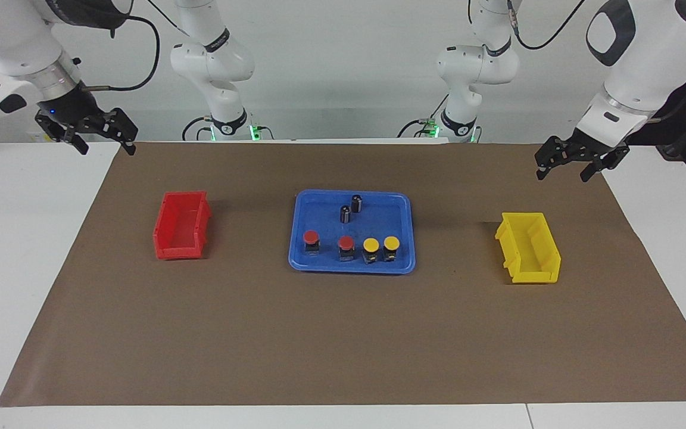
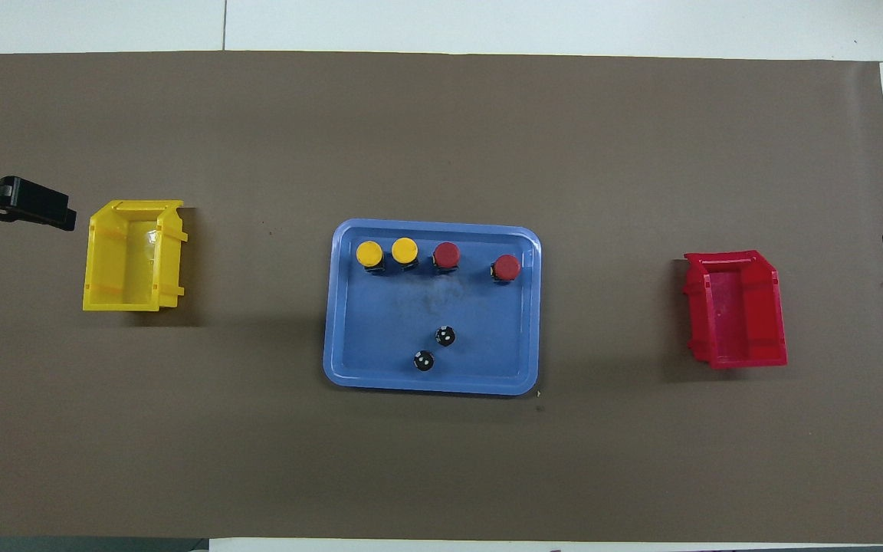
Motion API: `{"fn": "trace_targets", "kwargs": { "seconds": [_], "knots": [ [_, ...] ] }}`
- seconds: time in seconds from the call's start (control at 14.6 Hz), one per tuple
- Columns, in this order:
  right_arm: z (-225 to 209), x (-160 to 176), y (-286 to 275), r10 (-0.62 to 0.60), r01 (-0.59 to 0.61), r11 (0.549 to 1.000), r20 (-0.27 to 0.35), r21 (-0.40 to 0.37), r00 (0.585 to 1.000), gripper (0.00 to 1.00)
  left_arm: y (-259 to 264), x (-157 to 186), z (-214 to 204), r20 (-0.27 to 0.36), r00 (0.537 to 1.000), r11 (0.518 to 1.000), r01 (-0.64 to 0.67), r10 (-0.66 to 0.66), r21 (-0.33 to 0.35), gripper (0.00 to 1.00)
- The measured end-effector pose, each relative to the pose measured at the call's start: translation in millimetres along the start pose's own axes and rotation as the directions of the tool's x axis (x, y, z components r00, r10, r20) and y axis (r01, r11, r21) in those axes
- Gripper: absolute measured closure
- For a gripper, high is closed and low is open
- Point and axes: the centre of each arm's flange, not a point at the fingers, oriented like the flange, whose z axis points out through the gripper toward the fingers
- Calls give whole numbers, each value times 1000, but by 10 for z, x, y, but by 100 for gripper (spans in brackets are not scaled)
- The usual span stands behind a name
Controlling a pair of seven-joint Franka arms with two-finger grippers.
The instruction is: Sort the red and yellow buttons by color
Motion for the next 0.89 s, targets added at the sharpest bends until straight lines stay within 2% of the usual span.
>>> {"fn": "trace_targets", "kwargs": {
  "seconds": [0.68,0.89],
  "knots": [
    [5,20,-60,-29,29,1000,-4,-11,1000,0,-1,-1,1,1,1000,1000,0,0,0,0],
    [37,73,-340,-70,70,997,3,-30,998,0,-1,-1,1,1,1000,1000,0,0,0,0]
  ]
}}
